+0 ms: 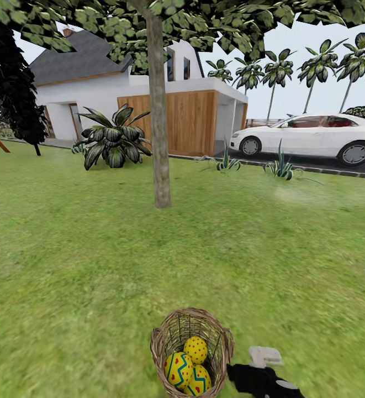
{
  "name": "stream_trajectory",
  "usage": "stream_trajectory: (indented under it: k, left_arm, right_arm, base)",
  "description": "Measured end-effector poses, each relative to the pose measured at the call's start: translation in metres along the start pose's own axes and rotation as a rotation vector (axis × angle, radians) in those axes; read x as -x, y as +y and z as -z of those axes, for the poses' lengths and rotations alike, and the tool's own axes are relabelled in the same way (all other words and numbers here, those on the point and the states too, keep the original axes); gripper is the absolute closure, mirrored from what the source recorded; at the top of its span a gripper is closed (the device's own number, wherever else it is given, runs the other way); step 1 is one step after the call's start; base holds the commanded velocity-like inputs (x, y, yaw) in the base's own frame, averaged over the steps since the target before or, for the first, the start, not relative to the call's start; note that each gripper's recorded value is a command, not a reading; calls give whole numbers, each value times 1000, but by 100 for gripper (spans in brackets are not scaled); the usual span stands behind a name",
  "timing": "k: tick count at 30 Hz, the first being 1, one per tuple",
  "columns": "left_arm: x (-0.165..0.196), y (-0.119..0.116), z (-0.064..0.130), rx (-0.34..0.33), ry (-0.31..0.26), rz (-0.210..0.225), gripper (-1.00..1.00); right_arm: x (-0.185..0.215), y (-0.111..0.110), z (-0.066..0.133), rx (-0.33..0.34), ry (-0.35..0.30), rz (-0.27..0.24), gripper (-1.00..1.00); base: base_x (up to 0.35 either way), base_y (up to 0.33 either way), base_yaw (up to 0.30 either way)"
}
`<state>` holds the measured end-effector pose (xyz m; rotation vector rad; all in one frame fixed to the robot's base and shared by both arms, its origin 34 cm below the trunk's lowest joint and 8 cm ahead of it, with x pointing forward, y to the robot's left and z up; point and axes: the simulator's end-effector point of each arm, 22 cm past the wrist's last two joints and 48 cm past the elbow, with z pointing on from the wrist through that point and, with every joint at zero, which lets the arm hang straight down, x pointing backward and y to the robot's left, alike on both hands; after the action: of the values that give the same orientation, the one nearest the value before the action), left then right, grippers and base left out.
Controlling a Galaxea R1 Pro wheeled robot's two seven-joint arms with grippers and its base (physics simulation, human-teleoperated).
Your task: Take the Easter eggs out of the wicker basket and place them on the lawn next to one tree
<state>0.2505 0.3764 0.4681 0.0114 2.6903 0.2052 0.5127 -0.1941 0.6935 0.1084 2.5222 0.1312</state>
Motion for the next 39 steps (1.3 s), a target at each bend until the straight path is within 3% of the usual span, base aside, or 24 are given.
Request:
stream_trajectory:
  k: [3, 9, 13, 15, 21, 24, 29, 39]
  left_arm:
    - [0, 0, 0, -1, -2, -1, -100]
    - [1, 0, 0, -2, -3, -3, -100]
    - [0, -1, 0, -4, -2, -4, -100]
    - [0, -1, 0, -4, -2, -4, -100]
    - [1, -1, 0, -6, -3, -5, -100]
    - [1, -1, 0, -6, -2, -5, -100]
    - [0, -2, 0, -8, -2, -8, -100]
    - [1, -2, 0, -9, -2, -10, -100]
  right_arm:
    - [27, 7, 0, 1, -32, 5, -100]
    - [80, -6, 2, -94, -56, 0, -100]
    - [119, -4, 0, -117, -14, 7, -100]
    - [133, 0, -13, -128, 34, 24, -100]
    - [159, 8, -35, -138, 82, 54, -100]
    - [163, 11, -43, -139, 107, 64, -100]
    - [143, 14, -69, -144, 249, 99, -100]
    - [147, 15, -86, -152, 299, 110, -100]
  base:
    - [0, 0, 0]
    - [0, 0, 0]
    - [0, 0, 0]
    - [0, 0, 0]
    - [0, 0, 0]
    - [0, 0, 0]
    - [0, 0, 0]
    - [0, 0, 0]
